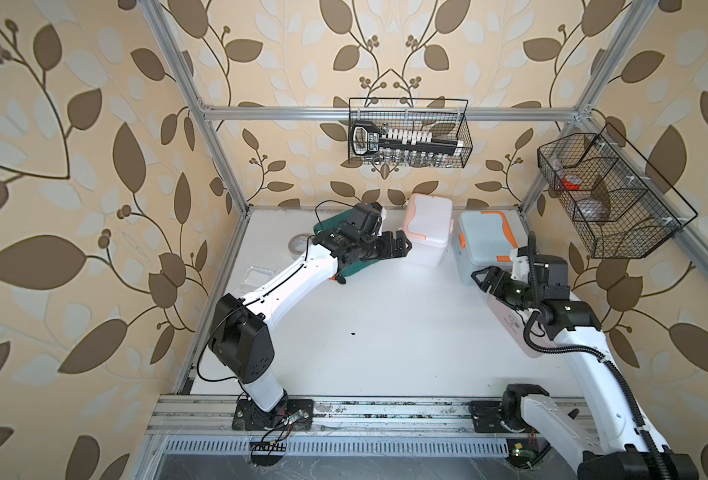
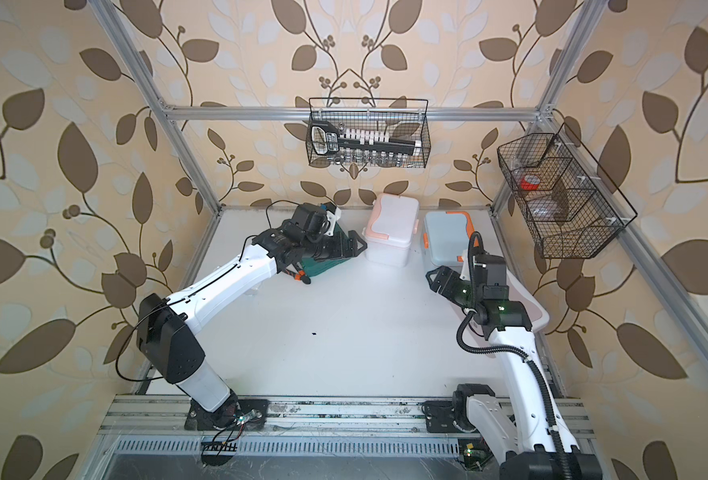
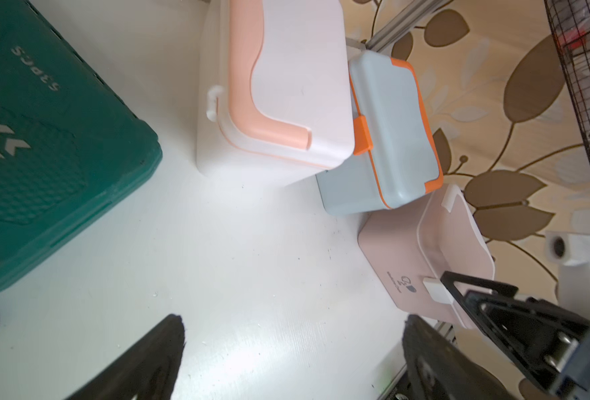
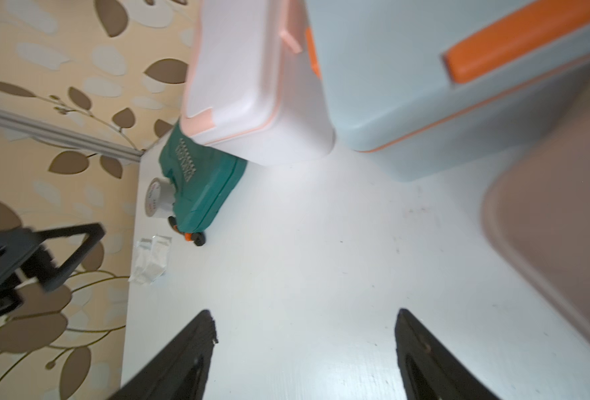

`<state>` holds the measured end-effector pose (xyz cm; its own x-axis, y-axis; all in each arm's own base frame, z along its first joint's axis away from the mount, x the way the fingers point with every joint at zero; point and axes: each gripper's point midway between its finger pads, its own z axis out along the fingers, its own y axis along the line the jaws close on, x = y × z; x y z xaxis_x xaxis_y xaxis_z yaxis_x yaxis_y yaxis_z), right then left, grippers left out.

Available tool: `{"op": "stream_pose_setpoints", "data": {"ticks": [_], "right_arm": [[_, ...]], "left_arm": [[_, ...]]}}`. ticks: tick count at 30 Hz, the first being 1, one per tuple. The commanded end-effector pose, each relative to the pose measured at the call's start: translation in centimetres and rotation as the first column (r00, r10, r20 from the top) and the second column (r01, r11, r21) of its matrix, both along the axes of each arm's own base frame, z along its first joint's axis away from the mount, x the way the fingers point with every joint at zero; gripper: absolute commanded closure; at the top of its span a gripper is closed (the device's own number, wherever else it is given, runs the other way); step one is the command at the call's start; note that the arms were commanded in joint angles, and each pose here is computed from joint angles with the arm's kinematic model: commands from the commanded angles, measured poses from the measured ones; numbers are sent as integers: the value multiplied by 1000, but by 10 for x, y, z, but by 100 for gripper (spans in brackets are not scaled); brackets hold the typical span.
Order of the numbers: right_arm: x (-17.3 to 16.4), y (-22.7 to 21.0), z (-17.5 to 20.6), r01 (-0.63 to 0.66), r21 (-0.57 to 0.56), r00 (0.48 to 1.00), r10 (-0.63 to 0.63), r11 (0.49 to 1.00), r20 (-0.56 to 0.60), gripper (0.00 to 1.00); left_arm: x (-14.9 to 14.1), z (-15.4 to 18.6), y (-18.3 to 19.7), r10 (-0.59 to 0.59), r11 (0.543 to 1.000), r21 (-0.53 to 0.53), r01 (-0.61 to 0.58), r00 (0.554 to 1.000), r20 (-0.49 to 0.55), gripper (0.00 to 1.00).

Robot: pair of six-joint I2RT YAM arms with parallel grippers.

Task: Open first aid kits and take out gauze
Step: Move the first aid kit to the center of the board.

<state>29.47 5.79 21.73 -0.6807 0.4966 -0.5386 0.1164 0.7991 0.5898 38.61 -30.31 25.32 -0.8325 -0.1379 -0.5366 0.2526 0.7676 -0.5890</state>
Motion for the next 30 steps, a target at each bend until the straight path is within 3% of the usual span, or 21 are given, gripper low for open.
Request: {"op": "stream_pose_setpoints", "data": {"ticks": [1, 8, 16, 21, 26, 30], "right_arm": [[23, 31, 27, -103, 33, 991, 100, 994, 93, 20], [82, 46, 34, -104, -3, 988, 104, 995, 114, 27], [151, 36, 1, -73, -96, 996, 76, 993, 35, 27], [186, 29, -15, -60, -124, 998, 60, 990, 0, 25], [212, 26, -37, -69, -104, 997, 65, 992, -42, 11], [223, 37, -51, -123, -60, 990, 118, 991, -74, 8]], "left_arm": [[21, 7, -1, -28, 1000, -3, 28, 999, 30, 1], [79, 8, -13, -36, 999, -28, 39, 994, 106, 1], [138, -7, -21, -41, 996, -74, 49, 994, 102, 1], [155, -26, -32, -64, 992, -100, 73, 994, 89, 1], [161, -37, -45, -98, 984, -142, 108, 992, 72, 1], [156, -44, -56, -125, 977, -166, 132, 991, 54, 1]]}}
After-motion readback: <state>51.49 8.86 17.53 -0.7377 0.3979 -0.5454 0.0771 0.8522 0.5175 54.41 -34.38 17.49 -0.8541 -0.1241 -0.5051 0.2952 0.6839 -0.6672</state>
